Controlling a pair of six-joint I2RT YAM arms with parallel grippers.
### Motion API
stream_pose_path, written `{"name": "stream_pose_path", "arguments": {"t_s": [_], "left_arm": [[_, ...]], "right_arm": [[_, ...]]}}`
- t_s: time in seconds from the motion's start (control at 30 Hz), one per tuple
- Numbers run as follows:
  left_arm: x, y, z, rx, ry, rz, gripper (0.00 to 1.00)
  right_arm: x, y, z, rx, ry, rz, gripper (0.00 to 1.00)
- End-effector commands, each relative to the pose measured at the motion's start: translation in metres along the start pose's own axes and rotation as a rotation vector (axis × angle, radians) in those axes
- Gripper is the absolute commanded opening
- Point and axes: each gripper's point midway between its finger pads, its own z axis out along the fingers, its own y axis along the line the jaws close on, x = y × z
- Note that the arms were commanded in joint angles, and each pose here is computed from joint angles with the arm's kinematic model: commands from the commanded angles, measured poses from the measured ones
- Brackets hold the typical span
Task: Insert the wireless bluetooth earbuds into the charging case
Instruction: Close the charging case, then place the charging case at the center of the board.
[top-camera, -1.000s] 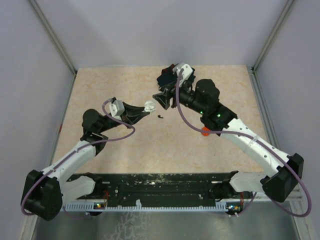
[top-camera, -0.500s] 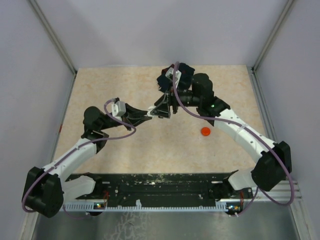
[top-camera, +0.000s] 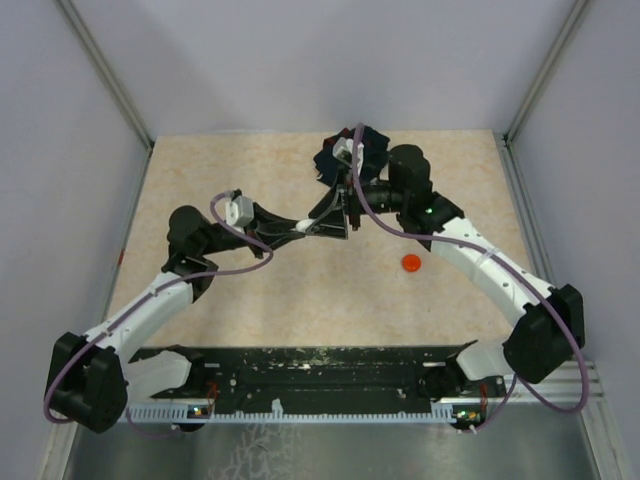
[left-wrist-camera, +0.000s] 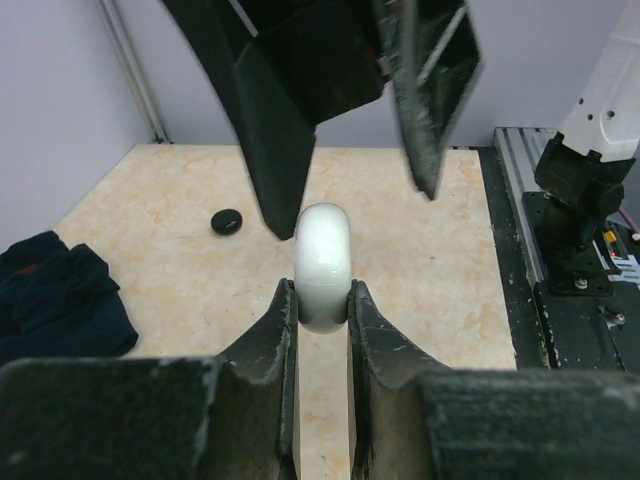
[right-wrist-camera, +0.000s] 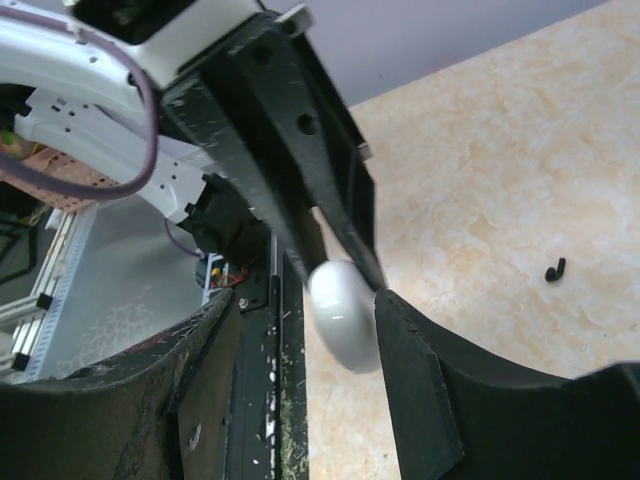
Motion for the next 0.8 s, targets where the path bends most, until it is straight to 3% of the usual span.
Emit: {"name": "stream_pose_path", "arguments": {"t_s": [0.0, 0.2, 0.4, 0.77], "left_arm": [[-0.002, 0.014, 0.003, -0.042, 0.026, -0.017, 0.0], [0.004, 0.019, 0.005, -0.055, 0.051, -0.059, 0.0], [0.011, 0.031, 0.01, -0.107, 0.071, -0.178, 0.0], [0.076, 0.037, 0.023, -0.234, 0.162, -0.777, 0.0]], "right_arm": [[-0.026, 0.036, -0.015, -0.079, -0.056, -0.161, 0.56], [-0.027, 0.025, -0.021, 0.004, -0.074, -0.187, 0.56], [-0.025, -0.031, -0.047, 0.416, -0.116, -0.16, 0.58], [0.045, -0.086, -0.128, 1.004, -0.114, 0.12, 0.64]]}}
